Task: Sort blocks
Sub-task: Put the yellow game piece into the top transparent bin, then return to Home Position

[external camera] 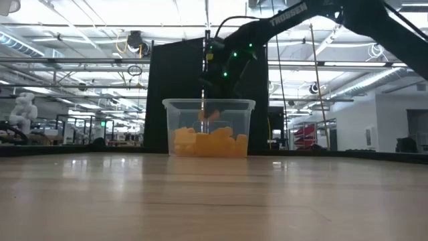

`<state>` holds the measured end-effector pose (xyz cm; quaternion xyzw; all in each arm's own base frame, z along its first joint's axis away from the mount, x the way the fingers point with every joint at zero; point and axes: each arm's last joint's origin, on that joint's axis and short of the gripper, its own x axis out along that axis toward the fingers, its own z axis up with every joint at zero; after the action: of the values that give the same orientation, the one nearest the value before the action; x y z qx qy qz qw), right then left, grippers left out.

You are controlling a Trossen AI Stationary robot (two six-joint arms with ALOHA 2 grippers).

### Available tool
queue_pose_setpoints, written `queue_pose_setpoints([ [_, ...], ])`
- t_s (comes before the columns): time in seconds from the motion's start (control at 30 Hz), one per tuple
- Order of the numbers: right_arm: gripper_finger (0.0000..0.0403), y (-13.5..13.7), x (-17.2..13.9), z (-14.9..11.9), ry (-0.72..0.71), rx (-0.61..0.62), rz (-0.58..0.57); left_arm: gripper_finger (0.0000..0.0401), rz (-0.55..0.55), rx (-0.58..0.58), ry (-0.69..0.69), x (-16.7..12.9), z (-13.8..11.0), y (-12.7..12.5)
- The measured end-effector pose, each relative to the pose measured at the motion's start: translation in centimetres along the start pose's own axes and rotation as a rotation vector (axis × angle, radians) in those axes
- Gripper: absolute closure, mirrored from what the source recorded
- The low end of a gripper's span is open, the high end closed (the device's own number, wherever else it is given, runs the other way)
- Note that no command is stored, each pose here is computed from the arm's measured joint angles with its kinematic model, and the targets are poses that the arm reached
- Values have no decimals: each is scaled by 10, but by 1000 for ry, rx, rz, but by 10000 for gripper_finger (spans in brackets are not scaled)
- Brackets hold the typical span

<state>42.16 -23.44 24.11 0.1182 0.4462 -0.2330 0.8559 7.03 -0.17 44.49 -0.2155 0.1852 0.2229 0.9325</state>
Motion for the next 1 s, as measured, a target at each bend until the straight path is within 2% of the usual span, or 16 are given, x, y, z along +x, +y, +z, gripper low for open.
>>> queue_pose_setpoints([
  [0.33, 233, -1, 6, -4, 37, 4, -2, 401, 0, 1, 1, 0, 0, 0],
  [0.67, 196, 0, 0, -3, 27, 2, 50, 401, 1, 13, 1, 0, 0, 0],
  [0.77, 192, 0, -22, 3, -11, -25, 71, 401, 1, 74, 1, 0, 0, 0],
  [0.9, 191, 1, -89, 20, -133, -41, 101, 401, 1, 106, -1, 0, 0, 0],
  [1.0, 191, 0, -146, 21, -210, -64, 101, 401, 2, 112, -1, 0, 0, 0],
])
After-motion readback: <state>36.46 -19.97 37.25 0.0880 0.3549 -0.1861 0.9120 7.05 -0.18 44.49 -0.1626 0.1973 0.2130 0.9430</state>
